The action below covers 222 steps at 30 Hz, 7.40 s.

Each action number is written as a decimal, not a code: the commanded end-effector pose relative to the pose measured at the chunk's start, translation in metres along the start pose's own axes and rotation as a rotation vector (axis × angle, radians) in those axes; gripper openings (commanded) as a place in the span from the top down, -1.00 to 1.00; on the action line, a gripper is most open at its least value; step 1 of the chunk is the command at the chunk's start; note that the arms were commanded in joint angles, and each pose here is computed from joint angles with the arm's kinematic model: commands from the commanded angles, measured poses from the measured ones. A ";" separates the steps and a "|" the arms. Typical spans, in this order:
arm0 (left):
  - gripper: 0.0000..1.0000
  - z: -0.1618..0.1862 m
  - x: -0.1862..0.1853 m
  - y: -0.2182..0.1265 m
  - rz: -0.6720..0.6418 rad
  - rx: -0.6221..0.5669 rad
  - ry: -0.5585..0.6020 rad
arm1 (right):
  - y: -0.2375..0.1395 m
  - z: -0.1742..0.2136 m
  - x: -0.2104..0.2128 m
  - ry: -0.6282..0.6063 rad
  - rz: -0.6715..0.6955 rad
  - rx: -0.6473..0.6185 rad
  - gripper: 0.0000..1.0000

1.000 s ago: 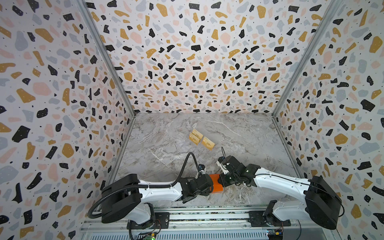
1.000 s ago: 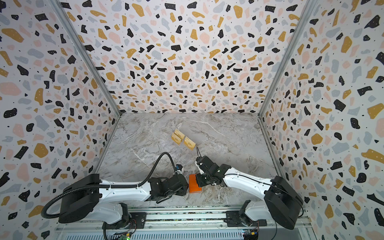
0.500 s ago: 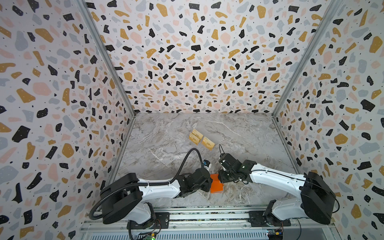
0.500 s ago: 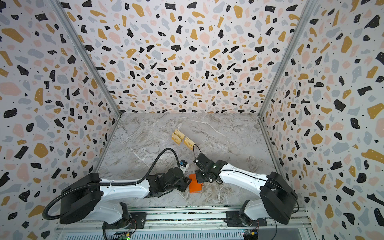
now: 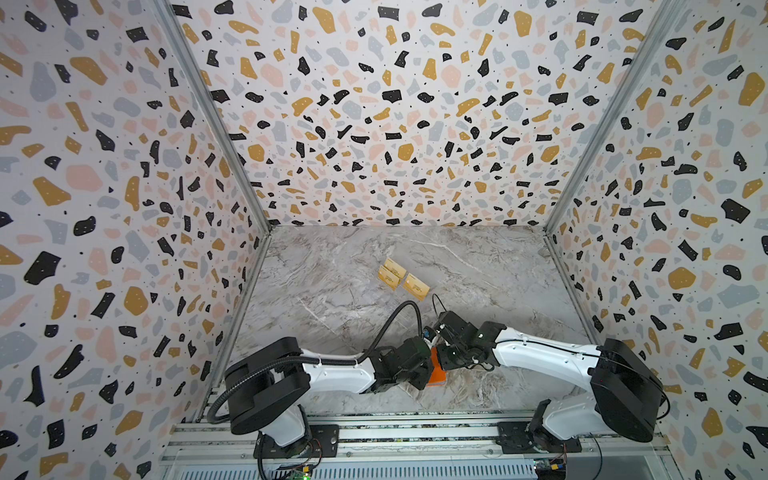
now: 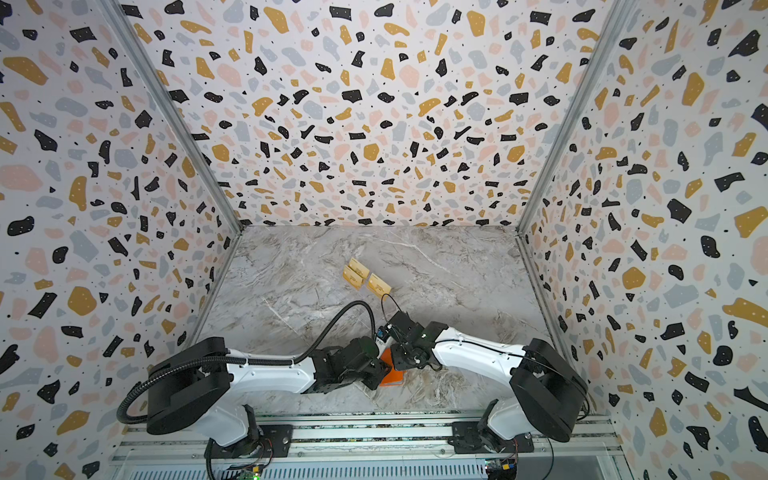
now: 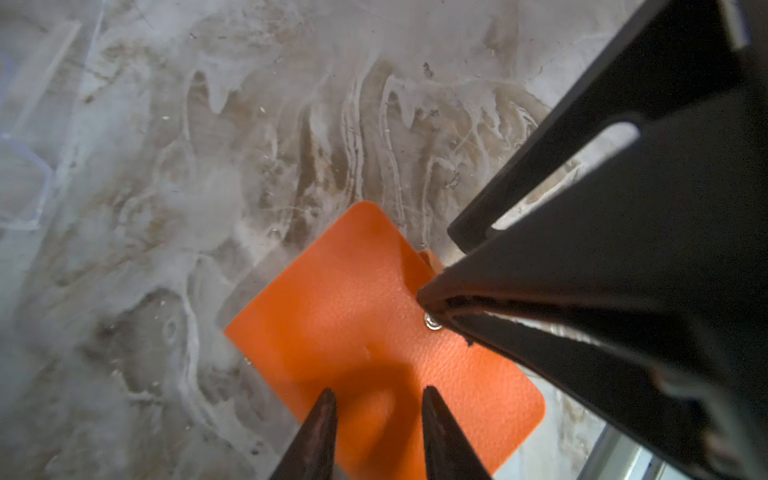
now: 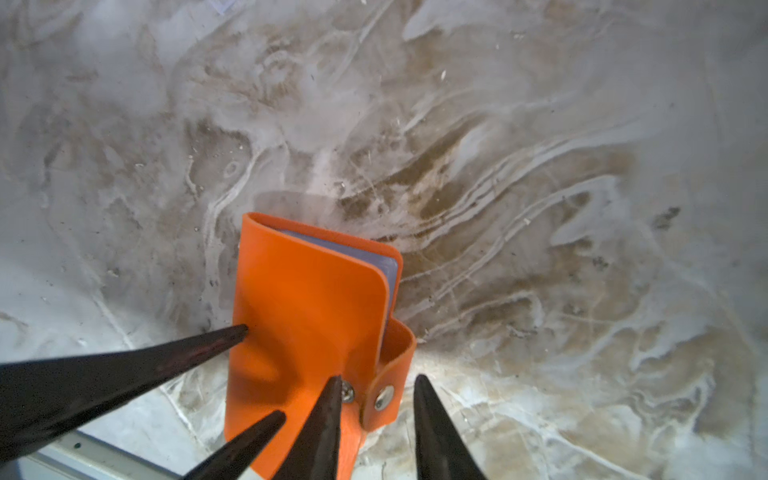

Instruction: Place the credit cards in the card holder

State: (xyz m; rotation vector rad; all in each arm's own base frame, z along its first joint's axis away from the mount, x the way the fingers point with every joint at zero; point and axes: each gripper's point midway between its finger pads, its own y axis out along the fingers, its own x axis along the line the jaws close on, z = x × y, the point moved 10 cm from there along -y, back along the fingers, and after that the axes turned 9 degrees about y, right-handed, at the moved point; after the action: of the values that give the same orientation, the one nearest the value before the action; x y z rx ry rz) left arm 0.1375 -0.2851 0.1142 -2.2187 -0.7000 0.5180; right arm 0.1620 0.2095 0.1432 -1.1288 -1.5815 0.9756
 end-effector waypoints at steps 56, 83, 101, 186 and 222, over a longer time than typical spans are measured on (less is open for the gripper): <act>0.26 0.032 -0.001 0.014 -0.079 0.127 0.025 | 0.005 0.000 -0.028 0.054 -0.204 0.077 1.00; 0.26 0.033 -0.003 0.016 -0.084 0.144 0.027 | 0.000 -0.012 -0.010 -0.144 -0.338 0.077 0.94; 0.27 0.032 -0.005 0.017 -0.075 0.151 0.032 | -0.004 -0.016 -0.013 -0.114 -0.256 0.086 0.87; 0.28 0.034 -0.011 0.022 -0.060 0.169 0.048 | -0.010 -0.014 -0.017 -0.047 -0.166 0.104 0.76; 0.28 0.034 -0.012 0.022 -0.063 0.170 0.045 | -0.004 -0.008 -0.020 -0.044 -0.180 0.137 1.00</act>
State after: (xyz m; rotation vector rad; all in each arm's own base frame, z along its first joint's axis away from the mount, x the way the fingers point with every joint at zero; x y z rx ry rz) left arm 0.1291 -0.2980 0.1058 -2.1839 -0.7584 0.4465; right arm 0.1724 0.1894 0.1398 -0.8925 -1.5821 1.0086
